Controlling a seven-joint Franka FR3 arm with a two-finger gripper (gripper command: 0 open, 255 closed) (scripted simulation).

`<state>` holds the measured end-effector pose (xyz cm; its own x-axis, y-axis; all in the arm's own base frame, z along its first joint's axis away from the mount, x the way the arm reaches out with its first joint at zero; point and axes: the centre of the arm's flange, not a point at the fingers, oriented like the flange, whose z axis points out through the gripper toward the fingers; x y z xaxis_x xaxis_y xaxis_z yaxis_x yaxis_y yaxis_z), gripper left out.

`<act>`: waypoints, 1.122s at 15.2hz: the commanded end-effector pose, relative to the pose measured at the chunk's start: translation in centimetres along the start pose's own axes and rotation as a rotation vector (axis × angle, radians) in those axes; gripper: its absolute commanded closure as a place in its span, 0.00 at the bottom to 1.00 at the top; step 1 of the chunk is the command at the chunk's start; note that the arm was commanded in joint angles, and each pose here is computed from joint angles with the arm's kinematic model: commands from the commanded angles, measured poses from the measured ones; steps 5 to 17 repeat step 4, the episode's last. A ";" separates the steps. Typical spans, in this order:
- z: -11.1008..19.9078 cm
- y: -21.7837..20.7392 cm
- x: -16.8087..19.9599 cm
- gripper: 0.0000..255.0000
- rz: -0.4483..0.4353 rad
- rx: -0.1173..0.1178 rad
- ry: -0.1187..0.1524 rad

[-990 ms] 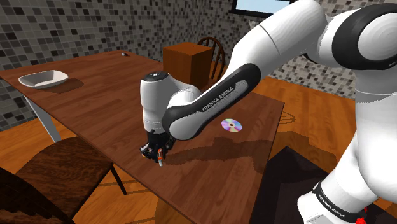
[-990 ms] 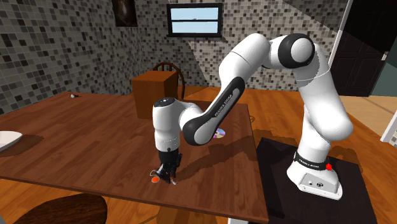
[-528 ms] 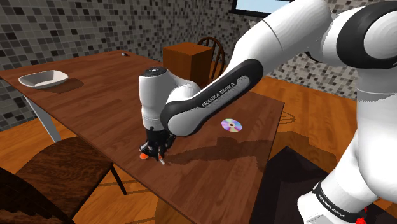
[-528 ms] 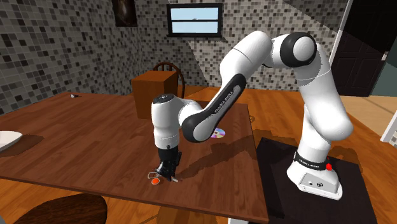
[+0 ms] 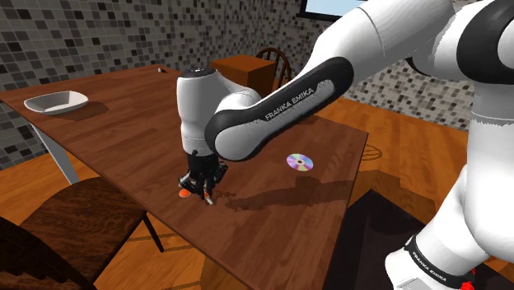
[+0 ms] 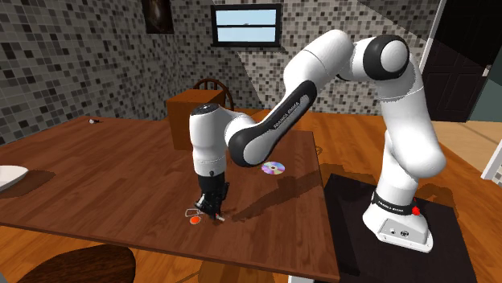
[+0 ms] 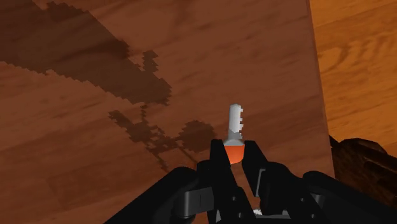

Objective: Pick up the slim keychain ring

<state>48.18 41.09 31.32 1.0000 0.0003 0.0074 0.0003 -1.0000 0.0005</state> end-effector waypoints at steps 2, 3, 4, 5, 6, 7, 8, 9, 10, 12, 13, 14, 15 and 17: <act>-1.8 0.1 0.0 1.00 0.000 0.000 0.000; -1.8 0.1 0.0 1.00 0.000 0.000 0.000; -1.8 0.1 0.0 1.00 0.000 0.000 0.000; -1.8 0.1 0.0 1.00 0.000 0.000 0.000; -1.8 0.1 0.0 1.00 0.000 0.000 0.000; -1.8 0.1 0.0 1.00 0.000 0.000 0.000; -1.8 0.1 0.0 1.00 0.000 0.000 0.000; -1.8 0.1 0.0 1.00 0.000 0.000 0.000; -1.8 0.1 0.0 1.00 0.000 0.000 0.000; -1.8 0.1 0.0 1.00 0.000 0.000 0.000; -1.8 0.1 0.0 1.00 0.000 0.000 0.000; -1.8 0.1 0.0 1.00 0.000 0.000 0.000; -1.8 0.1 0.0 1.00 0.000 0.000 0.000; -1.8 0.1 0.0 1.00 0.000 0.000 0.000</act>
